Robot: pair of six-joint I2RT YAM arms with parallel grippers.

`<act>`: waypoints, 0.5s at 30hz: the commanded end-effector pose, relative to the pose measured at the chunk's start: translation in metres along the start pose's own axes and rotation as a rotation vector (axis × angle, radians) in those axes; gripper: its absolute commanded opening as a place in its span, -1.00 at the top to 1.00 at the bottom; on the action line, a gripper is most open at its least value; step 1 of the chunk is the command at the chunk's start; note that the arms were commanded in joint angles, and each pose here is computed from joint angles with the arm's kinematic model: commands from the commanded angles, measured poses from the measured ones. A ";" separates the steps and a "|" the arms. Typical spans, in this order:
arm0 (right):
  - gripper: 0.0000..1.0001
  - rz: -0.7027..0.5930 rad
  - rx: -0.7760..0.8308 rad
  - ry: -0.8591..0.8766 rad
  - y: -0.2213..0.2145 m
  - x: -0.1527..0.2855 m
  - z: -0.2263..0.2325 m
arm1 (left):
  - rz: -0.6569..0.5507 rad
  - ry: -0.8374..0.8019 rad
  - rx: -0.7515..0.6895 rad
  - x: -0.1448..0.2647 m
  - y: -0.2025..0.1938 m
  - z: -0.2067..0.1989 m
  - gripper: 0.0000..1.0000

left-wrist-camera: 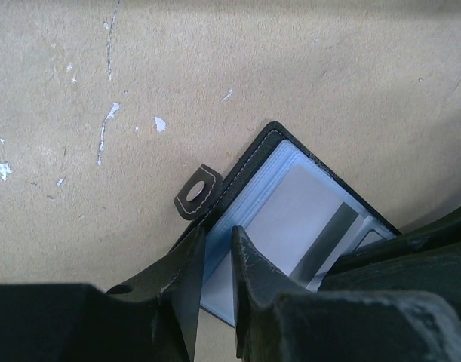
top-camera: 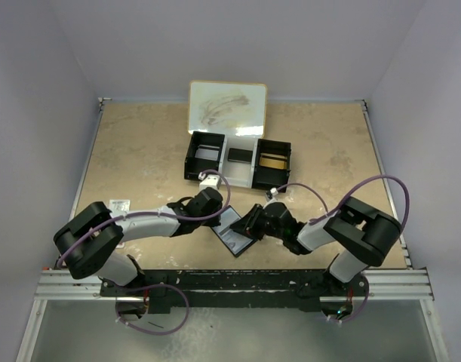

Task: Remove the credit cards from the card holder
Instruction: Remove the credit card from the card holder.

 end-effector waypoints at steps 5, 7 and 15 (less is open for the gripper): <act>0.60 -0.001 -0.008 -0.005 -0.002 -0.008 -0.004 | 0.055 0.040 0.008 0.000 -0.016 0.016 0.66; 0.68 -0.007 -0.008 0.004 -0.002 -0.007 -0.003 | 0.048 0.044 0.015 0.001 -0.015 0.017 0.66; 1.00 -0.018 -0.009 0.033 -0.003 0.002 -0.003 | 0.033 0.073 0.027 0.000 -0.016 0.022 0.68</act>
Point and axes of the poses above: each gripper's point midway between its finger pads, its own x axis back along the fingers, its own z axis along the line the jaws close on, y = z × x, the point moved 5 cm from there along x, back along the fingers, and after that the axes turned 11 degrees about x, right-handed, at the moved point
